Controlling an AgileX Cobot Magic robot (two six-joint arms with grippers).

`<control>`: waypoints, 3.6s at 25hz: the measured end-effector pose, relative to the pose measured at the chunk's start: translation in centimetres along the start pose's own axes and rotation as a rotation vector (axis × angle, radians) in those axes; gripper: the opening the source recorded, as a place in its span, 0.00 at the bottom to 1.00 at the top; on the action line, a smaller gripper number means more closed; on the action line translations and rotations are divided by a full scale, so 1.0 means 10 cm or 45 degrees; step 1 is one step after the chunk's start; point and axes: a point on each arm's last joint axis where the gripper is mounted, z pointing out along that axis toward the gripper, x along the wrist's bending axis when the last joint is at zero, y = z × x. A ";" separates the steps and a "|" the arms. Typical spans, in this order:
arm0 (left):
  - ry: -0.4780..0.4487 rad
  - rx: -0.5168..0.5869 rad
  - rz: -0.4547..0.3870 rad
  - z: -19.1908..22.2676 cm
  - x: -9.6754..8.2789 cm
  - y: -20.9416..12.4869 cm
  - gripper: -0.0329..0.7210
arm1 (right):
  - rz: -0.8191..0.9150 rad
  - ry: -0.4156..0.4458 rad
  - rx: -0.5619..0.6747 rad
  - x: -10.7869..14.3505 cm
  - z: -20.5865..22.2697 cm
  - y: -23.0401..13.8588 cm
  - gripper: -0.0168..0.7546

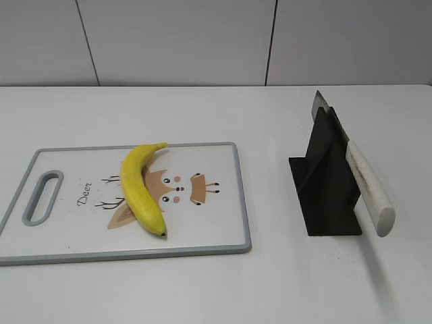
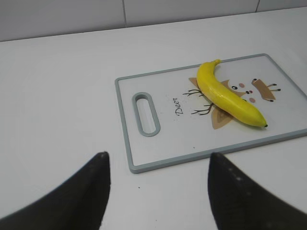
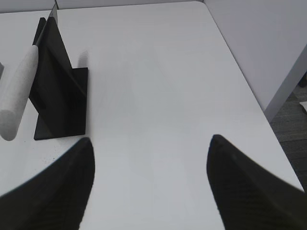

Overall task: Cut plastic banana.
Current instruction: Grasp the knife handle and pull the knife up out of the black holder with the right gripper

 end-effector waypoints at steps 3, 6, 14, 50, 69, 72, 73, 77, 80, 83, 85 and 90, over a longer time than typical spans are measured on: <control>0.000 0.000 0.000 0.00 0.00 0.00 0.85 | 0.000 0.000 0.000 0.00 0.00 0.00 0.76; 0.000 0.000 0.000 0.00 0.00 0.00 0.84 | 0.000 0.000 0.000 0.00 0.00 0.00 0.76; 0.000 0.000 0.000 0.00 0.00 0.00 0.83 | 0.001 0.001 0.000 0.00 0.00 0.00 0.76; 0.002 0.001 0.001 0.00 0.00 0.00 0.83 | 0.002 0.006 0.000 0.00 0.00 0.00 0.76; 0.003 0.002 0.002 0.00 0.00 0.00 0.83 | 0.053 0.068 0.120 0.05 0.06 0.18 0.76; 0.003 0.002 0.002 0.00 0.00 0.00 0.83 | 0.068 0.089 0.126 0.07 0.05 0.28 0.76; 0.003 0.002 0.002 0.00 0.00 0.00 0.83 | 0.075 0.099 0.116 0.08 0.03 0.31 0.76; 0.003 0.002 0.002 0.00 0.00 0.00 0.82 | 0.076 0.110 0.117 0.08 -0.02 0.35 0.76; 0.003 0.002 0.002 0.00 0.00 0.00 0.82 | 0.041 0.137 0.141 0.09 -0.03 0.33 0.76; 0.003 0.002 0.002 0.00 0.00 0.00 0.82 | 0.013 0.173 0.161 0.10 -0.01 0.33 0.76; 0.003 0.002 0.002 0.00 0.00 0.00 0.82 | -0.010 0.183 0.207 0.09 0.03 0.34 0.76; 0.003 0.002 0.002 0.00 0.00 0.00 0.82 | -0.062 0.142 0.477 0.07 0.17 0.34 0.76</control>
